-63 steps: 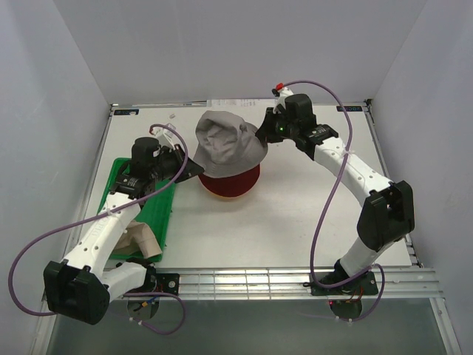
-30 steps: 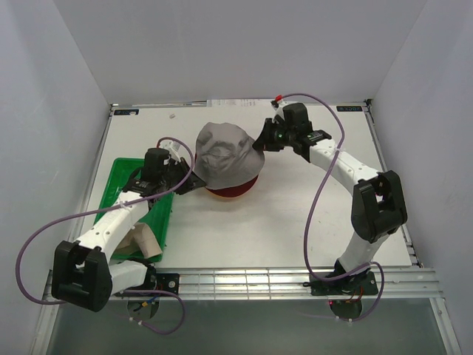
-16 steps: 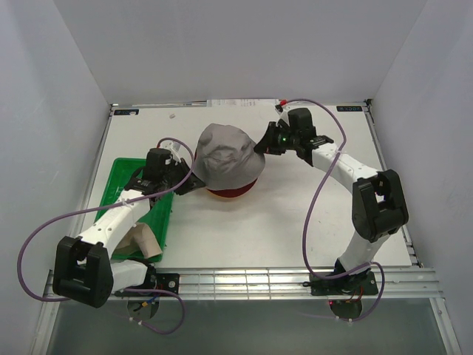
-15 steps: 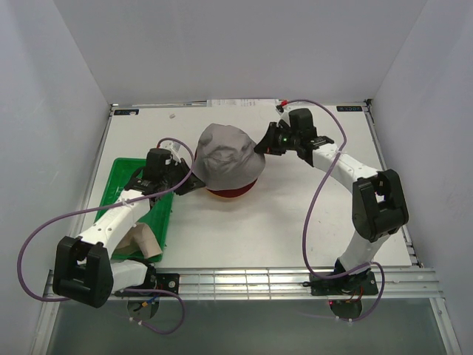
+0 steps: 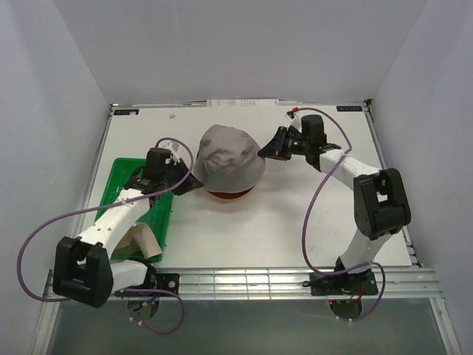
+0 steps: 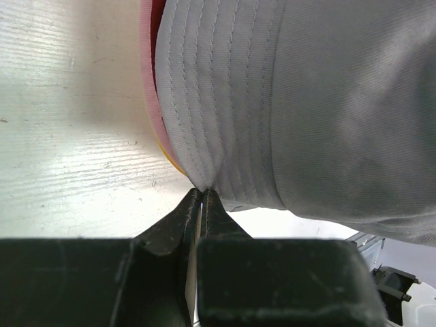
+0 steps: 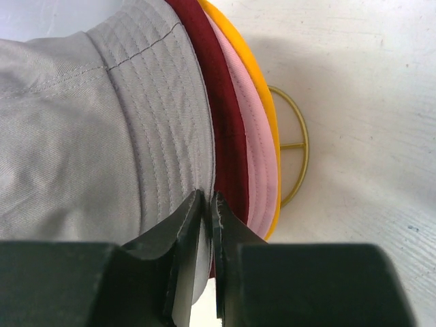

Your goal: Stack the hats

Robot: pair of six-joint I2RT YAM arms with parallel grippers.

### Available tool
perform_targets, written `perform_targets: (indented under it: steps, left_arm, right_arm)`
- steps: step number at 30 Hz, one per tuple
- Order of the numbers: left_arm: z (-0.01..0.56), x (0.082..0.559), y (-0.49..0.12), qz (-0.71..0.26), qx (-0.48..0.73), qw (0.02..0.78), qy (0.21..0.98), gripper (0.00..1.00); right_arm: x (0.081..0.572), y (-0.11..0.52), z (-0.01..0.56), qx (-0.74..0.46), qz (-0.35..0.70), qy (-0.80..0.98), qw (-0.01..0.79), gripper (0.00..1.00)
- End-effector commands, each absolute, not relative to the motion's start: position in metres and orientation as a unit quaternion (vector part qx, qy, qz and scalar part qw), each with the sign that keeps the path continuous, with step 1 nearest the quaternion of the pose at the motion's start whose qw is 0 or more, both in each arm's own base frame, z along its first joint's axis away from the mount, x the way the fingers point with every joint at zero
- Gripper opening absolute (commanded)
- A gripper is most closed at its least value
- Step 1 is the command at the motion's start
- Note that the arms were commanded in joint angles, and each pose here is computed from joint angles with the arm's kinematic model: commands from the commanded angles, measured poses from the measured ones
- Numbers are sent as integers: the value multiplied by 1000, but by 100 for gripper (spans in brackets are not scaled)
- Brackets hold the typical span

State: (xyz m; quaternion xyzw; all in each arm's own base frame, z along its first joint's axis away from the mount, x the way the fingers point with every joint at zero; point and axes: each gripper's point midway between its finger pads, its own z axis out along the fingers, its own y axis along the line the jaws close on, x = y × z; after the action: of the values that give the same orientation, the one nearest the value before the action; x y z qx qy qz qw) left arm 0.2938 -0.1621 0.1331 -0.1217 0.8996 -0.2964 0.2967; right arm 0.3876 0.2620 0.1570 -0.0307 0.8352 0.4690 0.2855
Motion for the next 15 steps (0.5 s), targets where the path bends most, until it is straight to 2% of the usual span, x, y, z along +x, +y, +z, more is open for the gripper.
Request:
perform_targets:
  steps: [1,3,4,15]
  left_arm:
    - [122,282,-147,-254,-127,278,918,0]
    - [123,282,-147,-253,-126,279,918,0]
    - [122,281,-146,-252,-127,278,918,0]
    - [105,279,-140,-229,-141,259,928,0]
  right_arm:
    - [389,258,148,-17,479,834,272,17]
    - [389,259,147,-17,483,833,268,14]
    - [389,259,146,-16,483,833,267,8]
    - [389,251,115,5,446,861,243,8]
